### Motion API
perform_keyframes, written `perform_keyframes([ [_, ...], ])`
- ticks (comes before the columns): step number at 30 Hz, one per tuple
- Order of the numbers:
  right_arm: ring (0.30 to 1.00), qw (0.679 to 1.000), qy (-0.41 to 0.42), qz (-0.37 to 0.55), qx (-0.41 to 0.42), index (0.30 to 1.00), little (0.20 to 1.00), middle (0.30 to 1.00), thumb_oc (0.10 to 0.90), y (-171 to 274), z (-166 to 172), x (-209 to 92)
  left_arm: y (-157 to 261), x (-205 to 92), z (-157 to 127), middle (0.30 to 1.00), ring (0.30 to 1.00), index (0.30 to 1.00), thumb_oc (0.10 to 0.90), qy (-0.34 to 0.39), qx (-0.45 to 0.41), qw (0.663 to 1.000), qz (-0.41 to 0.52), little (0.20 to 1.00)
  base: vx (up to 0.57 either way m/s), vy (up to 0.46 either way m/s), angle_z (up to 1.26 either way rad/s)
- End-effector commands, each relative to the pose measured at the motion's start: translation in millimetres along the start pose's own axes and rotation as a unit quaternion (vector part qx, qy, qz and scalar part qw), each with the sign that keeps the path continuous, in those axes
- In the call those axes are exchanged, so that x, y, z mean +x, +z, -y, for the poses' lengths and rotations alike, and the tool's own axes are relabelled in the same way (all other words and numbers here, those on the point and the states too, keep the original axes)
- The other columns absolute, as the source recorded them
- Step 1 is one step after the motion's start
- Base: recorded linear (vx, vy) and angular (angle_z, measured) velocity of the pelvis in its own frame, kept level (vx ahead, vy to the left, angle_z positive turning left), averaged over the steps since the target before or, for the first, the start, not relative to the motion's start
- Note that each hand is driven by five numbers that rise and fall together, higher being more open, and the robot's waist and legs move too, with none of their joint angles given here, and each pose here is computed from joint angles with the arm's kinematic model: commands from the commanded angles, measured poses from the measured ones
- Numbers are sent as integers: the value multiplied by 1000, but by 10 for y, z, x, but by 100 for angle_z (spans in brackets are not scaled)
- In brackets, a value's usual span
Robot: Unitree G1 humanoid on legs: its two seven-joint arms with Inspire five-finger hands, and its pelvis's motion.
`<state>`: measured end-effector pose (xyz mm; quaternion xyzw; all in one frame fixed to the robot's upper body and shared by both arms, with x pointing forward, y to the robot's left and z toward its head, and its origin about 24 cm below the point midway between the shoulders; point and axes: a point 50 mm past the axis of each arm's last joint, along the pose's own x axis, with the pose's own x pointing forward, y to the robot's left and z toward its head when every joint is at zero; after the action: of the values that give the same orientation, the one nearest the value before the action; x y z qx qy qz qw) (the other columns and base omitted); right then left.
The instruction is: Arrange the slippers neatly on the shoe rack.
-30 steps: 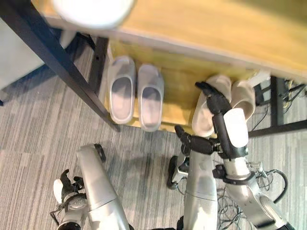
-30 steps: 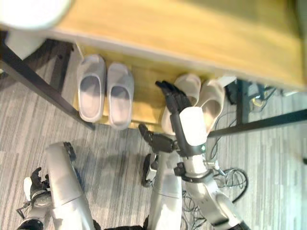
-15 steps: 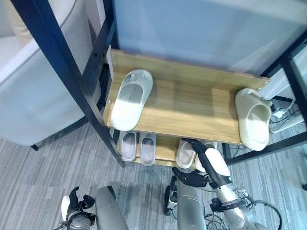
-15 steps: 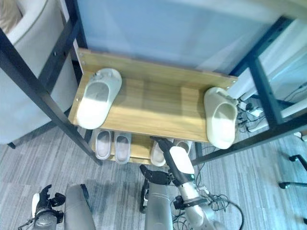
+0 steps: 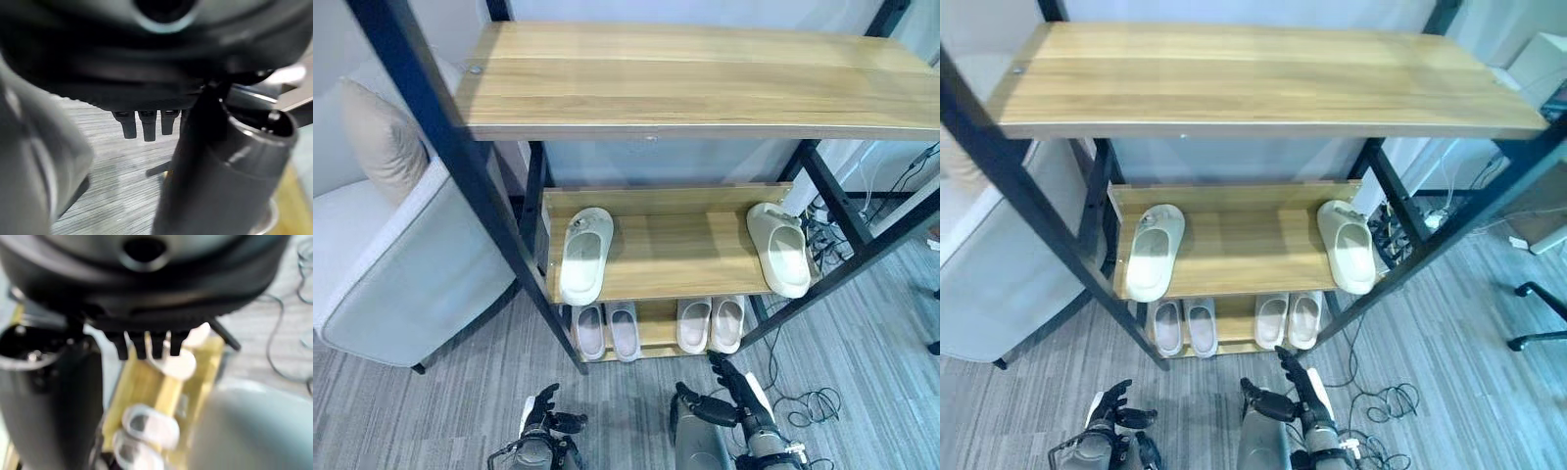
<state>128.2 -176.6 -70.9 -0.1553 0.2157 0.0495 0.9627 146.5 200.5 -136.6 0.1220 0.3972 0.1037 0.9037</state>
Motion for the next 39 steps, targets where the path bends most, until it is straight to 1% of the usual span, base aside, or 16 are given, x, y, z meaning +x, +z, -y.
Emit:
perform_keyframes([
  [1,900,991,-41,125,36,900,900,900,800,486,136,110,10,-45,-93,900,900,900,800,9,-23,999,30,900,-266,-116,11],
  [5,900,993,-46,105,9,900,900,900,800,367,204,43,-14,-83,-120,900,900,900,800,7,-40,999,34,900,-299,-44,-13],
  [6,900,993,-70,96,-8,900,900,900,800,334,418,-3,166,-131,-551,900,900,900,800,13,-80,993,88,900,-385,93,10],
  [7,900,996,-62,66,-13,900,900,900,800,224,394,50,-20,-116,-593,900,900,900,800,30,-69,996,53,900,-483,134,13],
  [9,900,994,-60,86,-11,900,900,900,800,296,447,53,-225,-44,-572,900,900,900,800,36,-54,998,-18,900,-247,85,0],
  [11,900,995,-56,83,-16,900,900,900,800,266,478,16,-225,-21,-574,900,900,900,800,47,-48,997,-25,900,-81,107,12],
  [12,900,996,-55,70,-20,900,900,900,800,209,493,4,-208,-8,-535,900,900,900,800,45,-43,998,-24,900,38,321,16],
  [13,900,997,-58,53,-23,900,900,900,800,133,498,-6,-262,-29,-416,900,900,900,800,34,-33,998,-34,900,85,354,5],
  [16,900,997,-69,38,-2,900,900,900,800,80,533,-33,-192,0,-339,900,900,900,800,25,-5,999,-24,900,131,311,10],
  [18,900,997,-70,28,24,900,900,900,800,47,525,-27,-92,28,-333,900,900,900,800,16,15,1000,-2,900,44,189,8],
  [22,900,997,-58,37,19,900,900,900,800,113,496,92,105,60,-337,900,900,900,800,-11,55,997,47,900,3,154,-27],
  [25,900,997,-61,46,21,900,900,900,800,148,498,100,190,64,-320,900,900,900,800,-20,62,995,69,900,4,64,-40],
  [29,900,996,-66,60,-12,900,900,900,800,213,545,119,375,42,-247,900,900,900,800,-39,68,990,119,900,8,-35,-35],
  [31,900,995,-69,75,-13,900,900,900,800,265,555,103,523,43,-190,900,900,900,800,-52,74,984,151,900,-12,-163,-34],
  [33,900,995,-65,73,-13,900,900,900,800,253,543,87,554,34,-166,900,900,900,800,-60,78,982,160,900,3,-118,0],
  [39,900,994,-39,74,-73,900,900,900,800,233,571,20,818,-64,-26,900,900,900,800,-112,92,962,230,900,18,-166,-3],
])
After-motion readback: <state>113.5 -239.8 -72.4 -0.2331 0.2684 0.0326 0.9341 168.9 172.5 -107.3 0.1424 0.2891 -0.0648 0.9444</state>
